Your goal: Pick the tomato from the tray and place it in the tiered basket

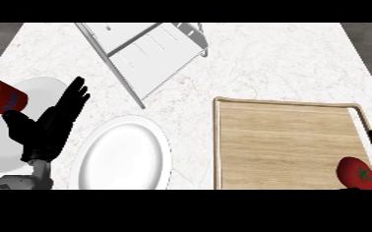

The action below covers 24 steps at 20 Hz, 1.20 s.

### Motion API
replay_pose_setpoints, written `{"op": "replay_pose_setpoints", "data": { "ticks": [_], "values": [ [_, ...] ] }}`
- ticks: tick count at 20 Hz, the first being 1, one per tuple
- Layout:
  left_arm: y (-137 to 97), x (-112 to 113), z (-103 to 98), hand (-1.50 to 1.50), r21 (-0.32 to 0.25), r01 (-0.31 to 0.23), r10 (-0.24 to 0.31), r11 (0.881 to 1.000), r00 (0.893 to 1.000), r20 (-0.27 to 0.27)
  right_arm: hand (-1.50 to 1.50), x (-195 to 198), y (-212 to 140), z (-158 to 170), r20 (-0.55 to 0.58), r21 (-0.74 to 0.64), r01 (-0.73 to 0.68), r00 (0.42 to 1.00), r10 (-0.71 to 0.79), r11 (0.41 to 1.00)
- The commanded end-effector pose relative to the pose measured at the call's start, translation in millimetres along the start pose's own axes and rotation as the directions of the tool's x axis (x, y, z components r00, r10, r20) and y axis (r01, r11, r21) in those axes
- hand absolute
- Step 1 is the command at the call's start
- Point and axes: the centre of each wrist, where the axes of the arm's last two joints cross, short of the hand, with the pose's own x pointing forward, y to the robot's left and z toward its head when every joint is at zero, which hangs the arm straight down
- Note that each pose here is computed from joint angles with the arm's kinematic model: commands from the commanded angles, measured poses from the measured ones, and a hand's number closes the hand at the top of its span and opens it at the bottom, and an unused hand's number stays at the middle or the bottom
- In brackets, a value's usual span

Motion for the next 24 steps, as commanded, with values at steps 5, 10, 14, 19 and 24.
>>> {"op": "replay_pose_setpoints", "data": {
  "ticks": [5,10,14,19,24],
  "values": [
    [4.0,13.5,-12.8,0.00,0.000,-0.001,0.001,1.000,1.000,0.004,-1.50,-0.4,15.7,-26.1,-0.096,-0.036,-0.038,0.995,0.035,0.999],
    [4.9,3.8,-0.1,0.00,0.022,0.000,0.000,1.000,1.000,-0.001,1.50,-21.5,22.3,-0.4,-0.101,0.147,-0.035,0.994,0.050,0.989],
    [7.1,3.1,7.1,0.00,-0.007,0.002,-0.002,1.000,1.000,-0.006,1.50,-12.8,18.1,-10.6,-0.058,0.137,-0.128,0.989,0.137,0.982],
    [14.9,11.3,2.2,0.00,-0.012,0.003,-0.003,1.000,1.000,0.008,1.50,-16.7,37.3,-24.5,-0.008,0.104,-0.196,0.980,0.198,0.975],
    [13.1,7.0,-2.4,0.00,0.014,0.005,-0.005,1.000,1.000,0.004,1.50,-11.1,31.1,-28.9,0.001,-0.064,-0.182,0.983,0.183,0.981]
  ]
}}
